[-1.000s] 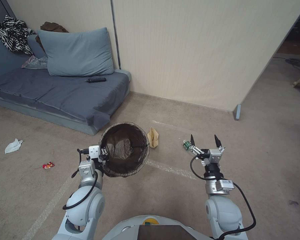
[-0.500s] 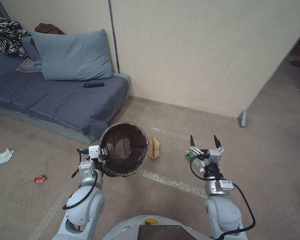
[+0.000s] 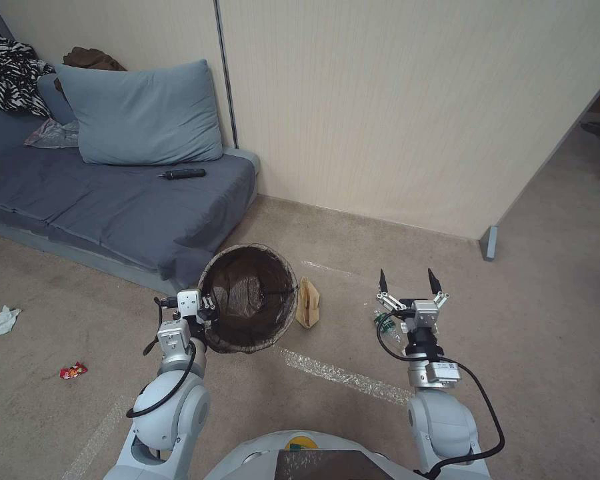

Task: Pick up the trash bin, then pick up the garbage from the floor and place it into the trash bin.

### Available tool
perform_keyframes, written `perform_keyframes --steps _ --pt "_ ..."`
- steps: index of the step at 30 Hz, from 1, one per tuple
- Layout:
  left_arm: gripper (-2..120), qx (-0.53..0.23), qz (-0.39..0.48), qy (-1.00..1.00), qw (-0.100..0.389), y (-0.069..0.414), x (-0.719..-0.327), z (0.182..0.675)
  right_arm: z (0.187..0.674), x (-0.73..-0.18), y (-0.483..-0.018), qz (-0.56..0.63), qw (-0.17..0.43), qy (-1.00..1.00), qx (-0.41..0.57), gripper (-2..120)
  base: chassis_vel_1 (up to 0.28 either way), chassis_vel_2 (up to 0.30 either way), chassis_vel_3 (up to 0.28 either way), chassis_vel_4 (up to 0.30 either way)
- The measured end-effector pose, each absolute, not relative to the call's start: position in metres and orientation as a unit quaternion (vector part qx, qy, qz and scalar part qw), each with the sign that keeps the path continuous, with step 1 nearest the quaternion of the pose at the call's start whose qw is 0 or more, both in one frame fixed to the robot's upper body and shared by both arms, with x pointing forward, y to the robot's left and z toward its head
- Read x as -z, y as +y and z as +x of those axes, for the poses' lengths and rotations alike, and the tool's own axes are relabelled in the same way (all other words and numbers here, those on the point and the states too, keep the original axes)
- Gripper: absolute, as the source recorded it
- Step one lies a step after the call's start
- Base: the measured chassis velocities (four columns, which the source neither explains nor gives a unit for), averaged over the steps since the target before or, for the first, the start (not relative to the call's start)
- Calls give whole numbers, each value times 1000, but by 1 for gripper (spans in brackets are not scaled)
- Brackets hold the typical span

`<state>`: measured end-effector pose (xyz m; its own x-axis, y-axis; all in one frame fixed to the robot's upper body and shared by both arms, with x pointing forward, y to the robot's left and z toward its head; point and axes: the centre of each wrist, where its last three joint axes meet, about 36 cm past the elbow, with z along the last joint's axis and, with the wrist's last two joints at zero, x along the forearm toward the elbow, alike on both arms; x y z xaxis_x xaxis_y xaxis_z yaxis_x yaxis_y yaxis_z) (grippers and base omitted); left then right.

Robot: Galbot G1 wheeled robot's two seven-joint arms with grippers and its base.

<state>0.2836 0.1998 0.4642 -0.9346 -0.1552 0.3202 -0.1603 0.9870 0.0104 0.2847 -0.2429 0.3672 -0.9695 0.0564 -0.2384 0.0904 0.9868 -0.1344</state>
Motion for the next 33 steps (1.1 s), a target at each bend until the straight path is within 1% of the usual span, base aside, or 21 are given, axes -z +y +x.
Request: perform_keyframes --steps 3,6,8,9,10,12,13,15,16,18,22,24,26,29,33 --pt "2 -8 80 -983 162 200 -464 283 285 -373 -244 48 100 991 77 100 0 0 0 0" --pt "2 -8 80 -983 163 200 -464 283 283 -387 -248 47 57 994 75 100 0 0 0 0" --pt "2 -8 80 -983 163 200 -464 283 283 -389 -249 45 48 995 75 100 0 0 0 0" --pt "2 -8 80 -983 163 200 -464 283 284 -395 -254 39 16 996 77 100 0 0 0 0" --pt "2 -8 80 -983 163 200 -464 283 284 -395 -254 39 16 996 77 100 0 0 0 0" --pt "2 -7 81 -983 162 200 -464 283 290 -400 -260 31 -24 996 80 100 0 0 0 0" --pt "2 -7 81 -983 162 200 -464 283 290 -400 -260 31 -24 996 80 100 0 0 0 0" --pt "2 -5 80 -984 162 201 -464 284 300 -401 -270 14 -66 994 88 100 0 0 0 0" --pt "2 -5 80 -984 162 201 -464 284 300 -401 -270 14 -66 994 88 100 0 0 0 0" --pt "2 -5 80 -984 162 201 -464 284 311 -396 -281 -14 -101 990 97 100 0 0 0 0" --pt "2 -4 78 -984 162 201 -463 285 319 -388 -290 -33 -122 986 105 100 0 0 0 0" --pt "2 -4 76 -984 163 200 -463 287 329 -376 -302 -52 -144 981 116 100 0 0 0 0" --pt "2 -4 75 -984 163 200 -463 287 332 -372 -305 -56 -150 980 118 100 0 0 0 0" --pt "2 -1 70 -983 168 200 -459 289 344 -353 -319 -70 -176 974 123 100 0 0 0 0" --pt "2 1 68 -983 170 199 -457 290 348 -341 -324 -76 -193 971 120 100 0 0 0 0"
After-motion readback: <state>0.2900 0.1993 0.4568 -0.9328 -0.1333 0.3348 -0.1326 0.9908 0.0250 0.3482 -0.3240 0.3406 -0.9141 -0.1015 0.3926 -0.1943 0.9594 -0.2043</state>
